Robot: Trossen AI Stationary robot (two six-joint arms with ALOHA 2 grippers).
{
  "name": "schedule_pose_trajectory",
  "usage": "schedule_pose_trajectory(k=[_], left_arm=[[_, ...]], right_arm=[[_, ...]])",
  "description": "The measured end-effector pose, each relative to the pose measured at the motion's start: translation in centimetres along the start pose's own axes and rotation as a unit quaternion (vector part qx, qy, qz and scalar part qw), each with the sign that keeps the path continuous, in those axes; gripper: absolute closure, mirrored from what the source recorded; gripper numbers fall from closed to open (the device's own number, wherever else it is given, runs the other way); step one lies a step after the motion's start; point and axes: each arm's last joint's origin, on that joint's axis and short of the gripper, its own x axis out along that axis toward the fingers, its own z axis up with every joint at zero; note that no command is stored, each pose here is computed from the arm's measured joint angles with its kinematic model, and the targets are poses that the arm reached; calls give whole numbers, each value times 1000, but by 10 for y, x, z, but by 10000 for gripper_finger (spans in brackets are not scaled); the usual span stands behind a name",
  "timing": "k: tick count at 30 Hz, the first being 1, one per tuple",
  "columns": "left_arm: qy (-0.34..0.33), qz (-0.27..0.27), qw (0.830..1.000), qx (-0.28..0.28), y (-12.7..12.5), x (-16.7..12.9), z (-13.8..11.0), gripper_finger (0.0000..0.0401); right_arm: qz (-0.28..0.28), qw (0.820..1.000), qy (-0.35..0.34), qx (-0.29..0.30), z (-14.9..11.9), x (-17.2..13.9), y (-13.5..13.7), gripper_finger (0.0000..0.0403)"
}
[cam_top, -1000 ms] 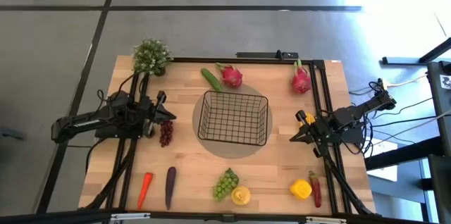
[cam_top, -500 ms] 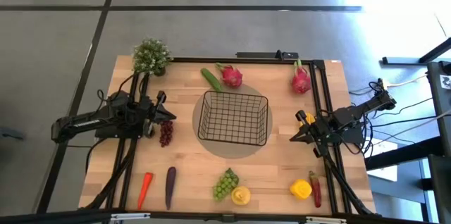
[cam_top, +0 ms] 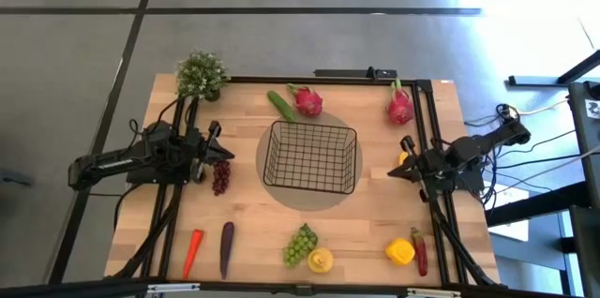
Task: Build produce basket
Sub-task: Put the right pink dragon fruit into the black wire basket
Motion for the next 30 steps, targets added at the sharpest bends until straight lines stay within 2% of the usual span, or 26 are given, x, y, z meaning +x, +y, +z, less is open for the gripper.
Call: schedule_pose_trajectory(k=[6,11,14,19,24,27,30], left_arm=[[0,0,1000,0,0,0,0,401],[0,0,1000,0,0,0,0,401],[0,0,1000,0,0,0,0,401],[0,0,1000,0,0,0,0,401],[0,0,1000,0,0,0,0,401],[0,0,1000,0,0,0,0,401],[0,0,1000,0,0,0,0,401]], right_arm=[[-85,993,83,-20,44,1,-4,403],[-172,973,154,15,78,12,-6,403],[-219,957,174,74,98,25,-7,403],[-307,907,216,193,121,42,-11,403],[-355,849,298,252,135,50,-14,403],[-369,827,324,273,141,53,-16,403],[-372,816,331,294,143,56,-17,403]])
